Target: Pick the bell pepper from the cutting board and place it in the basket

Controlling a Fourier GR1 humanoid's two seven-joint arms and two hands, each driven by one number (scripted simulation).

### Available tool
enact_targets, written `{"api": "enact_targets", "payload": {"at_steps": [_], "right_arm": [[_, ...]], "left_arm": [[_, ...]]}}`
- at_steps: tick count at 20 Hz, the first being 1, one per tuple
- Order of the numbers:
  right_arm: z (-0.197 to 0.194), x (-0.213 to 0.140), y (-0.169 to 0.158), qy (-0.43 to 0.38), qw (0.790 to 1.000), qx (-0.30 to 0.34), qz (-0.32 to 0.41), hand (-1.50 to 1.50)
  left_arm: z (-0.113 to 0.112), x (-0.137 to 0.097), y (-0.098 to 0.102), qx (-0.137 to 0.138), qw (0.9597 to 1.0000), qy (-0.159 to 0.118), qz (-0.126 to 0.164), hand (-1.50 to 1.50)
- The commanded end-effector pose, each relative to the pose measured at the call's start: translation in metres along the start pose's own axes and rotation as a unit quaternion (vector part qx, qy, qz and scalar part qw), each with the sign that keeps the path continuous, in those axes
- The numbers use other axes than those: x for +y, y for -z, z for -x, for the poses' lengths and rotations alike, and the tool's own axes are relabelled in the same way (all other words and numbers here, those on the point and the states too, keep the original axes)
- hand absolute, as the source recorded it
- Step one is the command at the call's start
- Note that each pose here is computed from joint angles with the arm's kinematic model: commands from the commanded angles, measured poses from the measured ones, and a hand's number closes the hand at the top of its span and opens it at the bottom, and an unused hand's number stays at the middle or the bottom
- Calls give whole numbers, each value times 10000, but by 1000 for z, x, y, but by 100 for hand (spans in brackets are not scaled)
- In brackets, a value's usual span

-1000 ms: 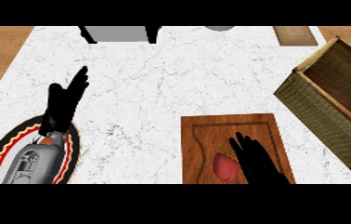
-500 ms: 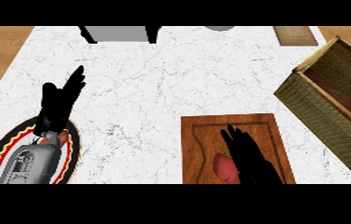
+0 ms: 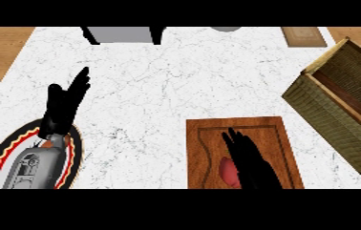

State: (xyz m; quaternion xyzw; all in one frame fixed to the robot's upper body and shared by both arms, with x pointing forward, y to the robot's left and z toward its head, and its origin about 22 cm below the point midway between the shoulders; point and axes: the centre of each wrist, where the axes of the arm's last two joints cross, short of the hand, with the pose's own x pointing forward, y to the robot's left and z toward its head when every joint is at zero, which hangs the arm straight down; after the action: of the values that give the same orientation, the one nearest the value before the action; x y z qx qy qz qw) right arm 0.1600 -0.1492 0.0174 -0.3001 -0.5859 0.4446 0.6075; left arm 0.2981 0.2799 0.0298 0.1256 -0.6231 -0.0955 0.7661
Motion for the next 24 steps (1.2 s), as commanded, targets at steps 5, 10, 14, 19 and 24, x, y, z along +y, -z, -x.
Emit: {"api": "enact_targets", "payload": {"at_steps": [5,10,14,19,24], "right_arm": [[2,11,21,24,10000,34,54,-150],[10,-1,14,-495,9986,-159,66,150],[7,27,12,-906,9951,-370,152,150],[23,9,-2,-1545,9846,-763,-289,150],[35,-43,-13,-2425,9481,-1436,-1469,150]], "left_arm": [[-9,7,1,15,10000,-52,-32,0],[3,-2,-14,-75,10000,4,-13,0],[8,16,0,-29,10000,17,14,0],[10,11,-9,-17,10000,-29,-49,0],[15,-3,-5,4,10000,33,2,0]]}}
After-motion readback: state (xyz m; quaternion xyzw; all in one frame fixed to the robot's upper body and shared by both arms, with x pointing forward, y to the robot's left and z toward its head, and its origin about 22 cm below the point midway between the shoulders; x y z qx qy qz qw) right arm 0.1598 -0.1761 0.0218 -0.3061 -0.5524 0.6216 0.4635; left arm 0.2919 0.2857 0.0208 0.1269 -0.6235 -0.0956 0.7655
